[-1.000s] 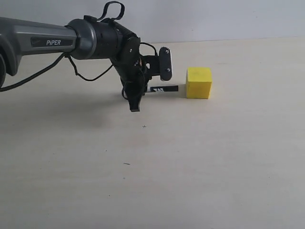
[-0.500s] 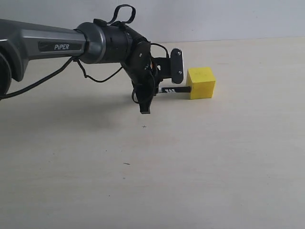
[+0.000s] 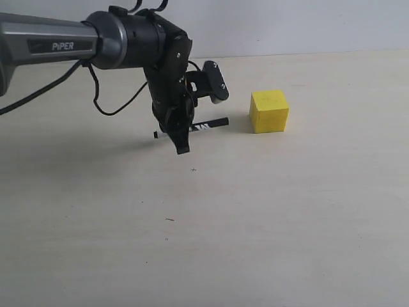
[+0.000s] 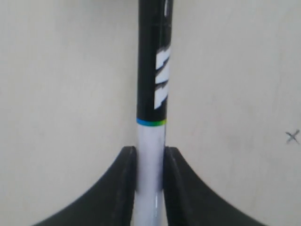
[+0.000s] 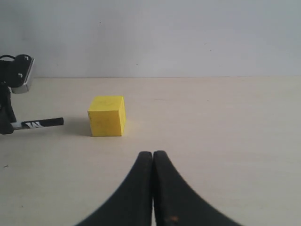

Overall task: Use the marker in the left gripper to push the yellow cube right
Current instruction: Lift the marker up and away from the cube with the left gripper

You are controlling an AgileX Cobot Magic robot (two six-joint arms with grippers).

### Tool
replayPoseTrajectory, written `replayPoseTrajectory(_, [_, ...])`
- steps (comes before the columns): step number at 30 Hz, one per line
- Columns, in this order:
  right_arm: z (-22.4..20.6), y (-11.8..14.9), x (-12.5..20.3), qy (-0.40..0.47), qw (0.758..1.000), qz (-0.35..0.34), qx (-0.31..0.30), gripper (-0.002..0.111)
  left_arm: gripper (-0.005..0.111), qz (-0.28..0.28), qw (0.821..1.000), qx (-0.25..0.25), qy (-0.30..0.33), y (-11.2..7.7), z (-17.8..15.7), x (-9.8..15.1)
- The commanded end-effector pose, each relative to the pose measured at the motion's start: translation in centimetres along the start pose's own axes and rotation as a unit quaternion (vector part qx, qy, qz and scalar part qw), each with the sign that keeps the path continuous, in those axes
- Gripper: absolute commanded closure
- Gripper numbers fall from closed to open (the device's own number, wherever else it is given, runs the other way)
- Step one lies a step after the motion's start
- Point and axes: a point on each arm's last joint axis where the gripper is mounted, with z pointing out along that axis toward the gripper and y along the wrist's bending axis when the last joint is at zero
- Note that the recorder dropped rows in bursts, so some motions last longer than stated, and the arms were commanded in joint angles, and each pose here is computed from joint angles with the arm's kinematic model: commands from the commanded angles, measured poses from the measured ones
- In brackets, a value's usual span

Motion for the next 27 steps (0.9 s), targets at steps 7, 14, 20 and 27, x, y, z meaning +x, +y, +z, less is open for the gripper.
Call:
replayPoseTrajectory(7, [0.0, 0.0, 0.1, -0.005, 1.0, -0.001, 0.003, 0.108, 0.107, -0.186, 0.976, 0.042, 0.102, -2.4, -3.1, 4.0])
replayPoseTrajectory(14, [0.0, 0.0, 0.1, -0.005, 1.0, -0.001, 0.003, 0.108, 0.107, -0.189, 0.98, 0.021, 0.06, -4.3, -4.5, 7.0])
replayPoseTrajectory(20, [0.0, 0.0, 0.1, -0.005, 1.0, -0.001, 0.003, 0.108, 0.107, -0.324, 0.943, -0.02, -0.071, -4.6, -8.4, 7.6])
replayPoseTrajectory(27, [0.0, 0.0, 0.1, -0.005, 1.0, -0.001, 0.003, 0.108, 0.107, -0.56, 0.824, 0.036, -0.075, -5.6, -11.0, 8.3])
